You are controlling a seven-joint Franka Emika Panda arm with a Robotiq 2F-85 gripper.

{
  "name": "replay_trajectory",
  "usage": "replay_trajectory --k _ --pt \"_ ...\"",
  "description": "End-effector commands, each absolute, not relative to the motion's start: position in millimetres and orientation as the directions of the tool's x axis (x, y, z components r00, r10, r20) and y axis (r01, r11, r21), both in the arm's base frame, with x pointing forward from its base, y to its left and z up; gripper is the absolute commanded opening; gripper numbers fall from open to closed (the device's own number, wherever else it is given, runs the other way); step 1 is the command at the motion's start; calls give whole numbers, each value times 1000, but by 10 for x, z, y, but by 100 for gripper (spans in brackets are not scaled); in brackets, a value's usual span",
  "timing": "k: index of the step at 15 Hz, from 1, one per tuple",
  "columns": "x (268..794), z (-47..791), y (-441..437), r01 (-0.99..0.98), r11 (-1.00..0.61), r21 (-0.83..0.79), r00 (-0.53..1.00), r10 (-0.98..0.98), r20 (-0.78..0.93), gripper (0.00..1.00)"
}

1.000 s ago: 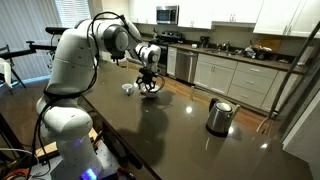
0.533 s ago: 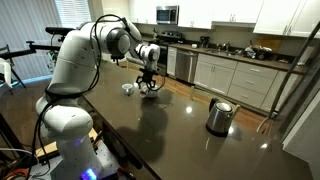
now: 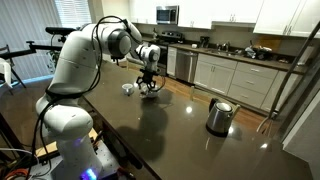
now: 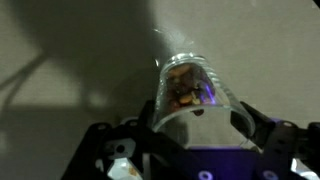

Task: Pour the contents in the cup into the bowl

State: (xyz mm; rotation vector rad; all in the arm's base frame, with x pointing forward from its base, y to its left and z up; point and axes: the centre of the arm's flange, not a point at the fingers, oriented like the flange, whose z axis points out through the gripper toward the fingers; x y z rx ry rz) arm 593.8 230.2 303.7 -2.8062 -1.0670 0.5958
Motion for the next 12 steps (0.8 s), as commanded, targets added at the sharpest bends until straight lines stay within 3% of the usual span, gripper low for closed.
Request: replay_trajectory --k 1,12 --pt "5970 3151 2361 651 -741 -162 663 660 -354 55" --pt "6092 3093 2565 725 -685 -78 572 661 -486 55"
